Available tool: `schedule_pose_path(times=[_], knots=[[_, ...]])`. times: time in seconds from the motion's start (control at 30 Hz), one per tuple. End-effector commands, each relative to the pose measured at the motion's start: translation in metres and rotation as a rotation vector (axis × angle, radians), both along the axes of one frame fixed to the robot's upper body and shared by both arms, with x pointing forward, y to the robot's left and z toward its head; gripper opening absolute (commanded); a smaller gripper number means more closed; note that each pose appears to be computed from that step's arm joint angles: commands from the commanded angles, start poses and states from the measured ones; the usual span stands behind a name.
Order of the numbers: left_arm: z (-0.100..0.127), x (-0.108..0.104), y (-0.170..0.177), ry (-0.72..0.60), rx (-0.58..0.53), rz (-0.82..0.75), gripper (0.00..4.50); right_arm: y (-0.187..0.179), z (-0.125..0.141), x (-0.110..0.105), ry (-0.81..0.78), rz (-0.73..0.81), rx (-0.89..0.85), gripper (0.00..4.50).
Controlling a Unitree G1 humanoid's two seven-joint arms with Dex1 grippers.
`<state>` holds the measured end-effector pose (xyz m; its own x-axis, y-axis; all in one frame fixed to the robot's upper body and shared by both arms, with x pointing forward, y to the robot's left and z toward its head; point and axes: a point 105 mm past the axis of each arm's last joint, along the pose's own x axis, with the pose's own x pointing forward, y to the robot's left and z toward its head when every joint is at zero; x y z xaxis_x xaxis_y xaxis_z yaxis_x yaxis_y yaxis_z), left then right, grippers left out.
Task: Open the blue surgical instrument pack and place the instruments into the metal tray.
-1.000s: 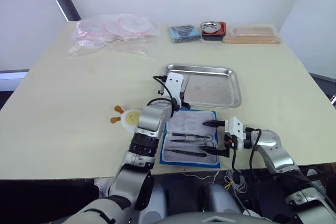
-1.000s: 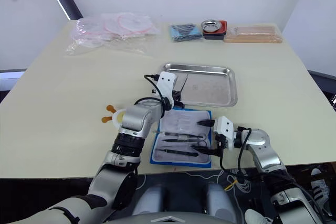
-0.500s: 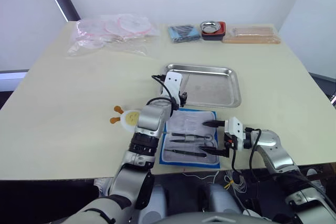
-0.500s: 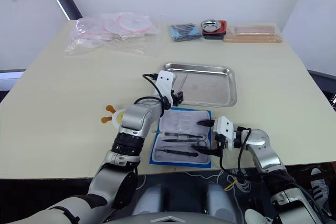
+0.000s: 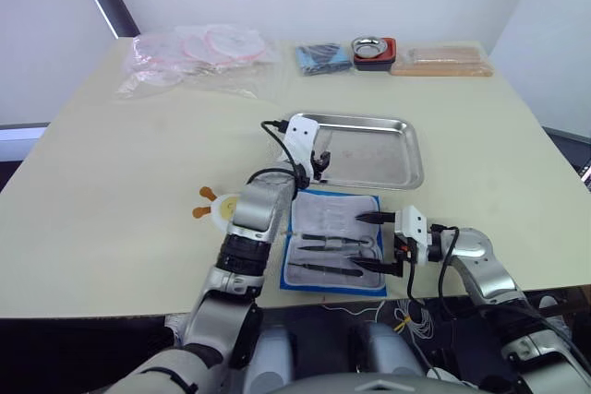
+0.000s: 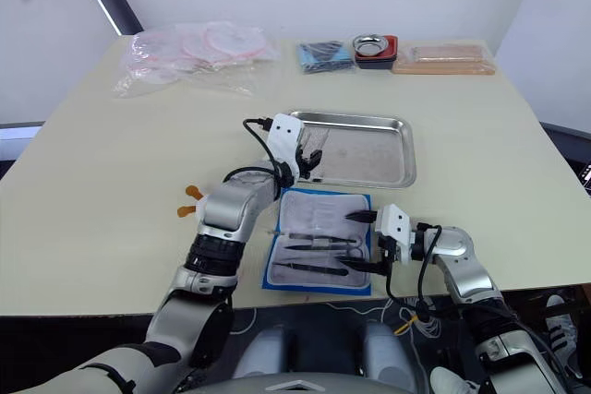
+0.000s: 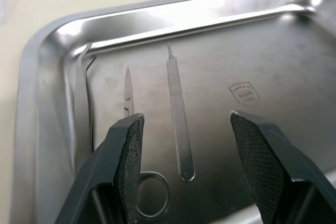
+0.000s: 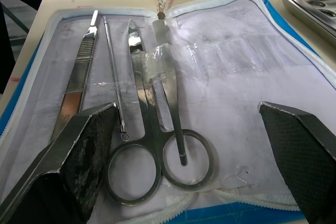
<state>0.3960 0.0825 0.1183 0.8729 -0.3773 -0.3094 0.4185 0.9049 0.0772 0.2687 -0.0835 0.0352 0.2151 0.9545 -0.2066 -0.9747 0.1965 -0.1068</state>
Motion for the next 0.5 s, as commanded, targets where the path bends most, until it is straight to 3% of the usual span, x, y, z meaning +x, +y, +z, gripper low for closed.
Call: schedule_pose_path(times=[0.03, 0.13, 0.27, 0.5], knots=[[0.027, -0.006, -0.007, -0.103, -0.023, -0.152, 2.77, -0.006, -0.059, -0.028, 0.216, -0.011, -0.134, 4.5], [0.033, -0.018, -0.007, -0.129, -0.059, -0.316, 2.77, -0.006, -0.059, -0.029, 0.217, -0.013, -0.133, 4.5], [0.04, -0.036, 0.004, -0.193, -0.02, -0.521, 2.77, -0.007, -0.059, -0.029, 0.217, -0.012, -0.134, 4.5], [0.038, -0.057, 0.039, -0.194, 0.044, -0.733, 2.77, -0.009, -0.058, -0.028, 0.215, -0.01, -0.136, 4.5]])
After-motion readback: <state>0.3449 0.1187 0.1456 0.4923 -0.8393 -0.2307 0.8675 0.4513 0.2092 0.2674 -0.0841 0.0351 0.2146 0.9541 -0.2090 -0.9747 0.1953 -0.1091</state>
